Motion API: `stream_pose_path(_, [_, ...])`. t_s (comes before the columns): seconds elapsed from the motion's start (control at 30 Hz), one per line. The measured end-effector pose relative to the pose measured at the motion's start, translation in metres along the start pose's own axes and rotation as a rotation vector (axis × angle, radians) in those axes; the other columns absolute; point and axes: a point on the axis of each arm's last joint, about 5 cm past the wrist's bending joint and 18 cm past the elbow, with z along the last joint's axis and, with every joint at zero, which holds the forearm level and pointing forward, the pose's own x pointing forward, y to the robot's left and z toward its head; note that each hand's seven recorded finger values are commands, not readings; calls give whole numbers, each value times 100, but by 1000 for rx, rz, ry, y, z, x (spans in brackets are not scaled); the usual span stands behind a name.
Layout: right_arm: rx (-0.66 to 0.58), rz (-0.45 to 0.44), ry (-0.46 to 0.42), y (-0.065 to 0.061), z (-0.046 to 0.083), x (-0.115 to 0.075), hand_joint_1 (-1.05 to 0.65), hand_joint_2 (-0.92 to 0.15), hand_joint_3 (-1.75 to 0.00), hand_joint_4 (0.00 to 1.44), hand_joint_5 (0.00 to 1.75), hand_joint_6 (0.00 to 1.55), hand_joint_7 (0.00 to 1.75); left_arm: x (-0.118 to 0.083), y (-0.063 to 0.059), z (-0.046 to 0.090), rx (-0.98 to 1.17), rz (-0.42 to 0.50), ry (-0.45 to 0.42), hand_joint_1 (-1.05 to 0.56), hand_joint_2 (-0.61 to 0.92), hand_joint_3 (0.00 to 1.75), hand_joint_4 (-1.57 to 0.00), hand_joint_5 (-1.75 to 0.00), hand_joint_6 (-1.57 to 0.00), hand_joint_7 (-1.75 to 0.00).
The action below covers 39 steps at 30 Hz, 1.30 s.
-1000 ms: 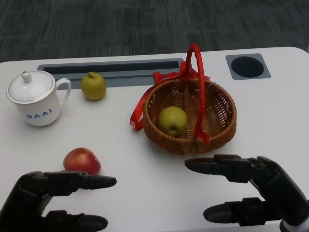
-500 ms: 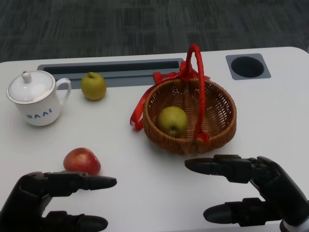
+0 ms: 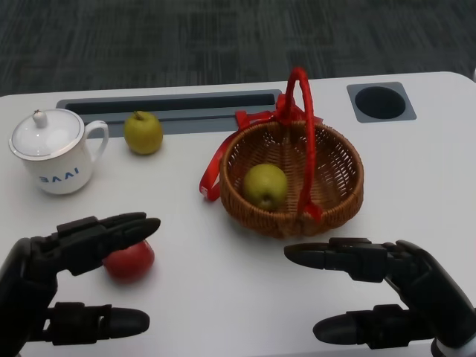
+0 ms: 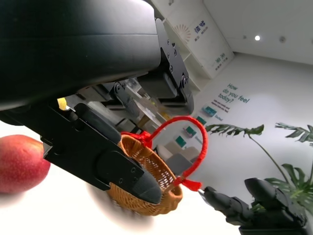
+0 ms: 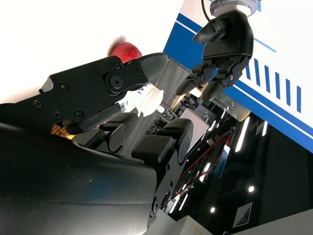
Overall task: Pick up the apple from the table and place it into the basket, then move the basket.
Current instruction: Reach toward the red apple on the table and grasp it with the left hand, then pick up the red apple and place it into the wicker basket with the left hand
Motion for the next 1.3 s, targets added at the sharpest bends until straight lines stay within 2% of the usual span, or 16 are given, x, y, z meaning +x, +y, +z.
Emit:
stream_pose_path(0.17, [0,0,2,0,0,0,-47,-84,0,80,0,74,0,12,8,-14,122,-22,58,-73,62,0,-59,-2,-51,-1])
stream_pose_path(0.3, [0,-1,4,0,0,-1,-47,-84,0,80,0,74,0,17,8,-27,168,-57,130,-70,64,1,-50,0,-43,0])
stream_pose_path(0.43, [1,-3,4,0,0,-1,-47,-84,0,80,0,74,0,18,2,-40,232,-145,229,-73,64,1,-43,0,-34,0])
stream_pose_path(0.63, [1,0,5,-1,0,-1,-47,-84,0,80,0,74,0,24,-14,-63,313,-220,341,-79,65,0,-46,-2,-37,-2])
stream_pose_path(0.77, [2,0,10,-1,0,-2,-47,-84,0,80,0,74,0,24,-27,-72,355,-270,396,-81,65,0,-45,-1,-37,-1])
stream_pose_path(0.93, [-1,5,7,-2,1,-1,-46,-84,0,81,0,75,0,25,-39,-78,415,-333,463,-79,66,0,-43,0,-34,0])
stream_pose_path(1.17, [-4,11,5,-3,3,0,-47,-84,0,81,0,75,0,35,-48,-79,411,-343,494,-76,69,1,-45,-1,-36,-1])
stream_pose_path(1.3, [-4,11,7,-3,3,-1,-47,-84,0,81,0,75,0,43,-51,-79,415,-349,508,-72,68,0,-54,-4,-43,-3])
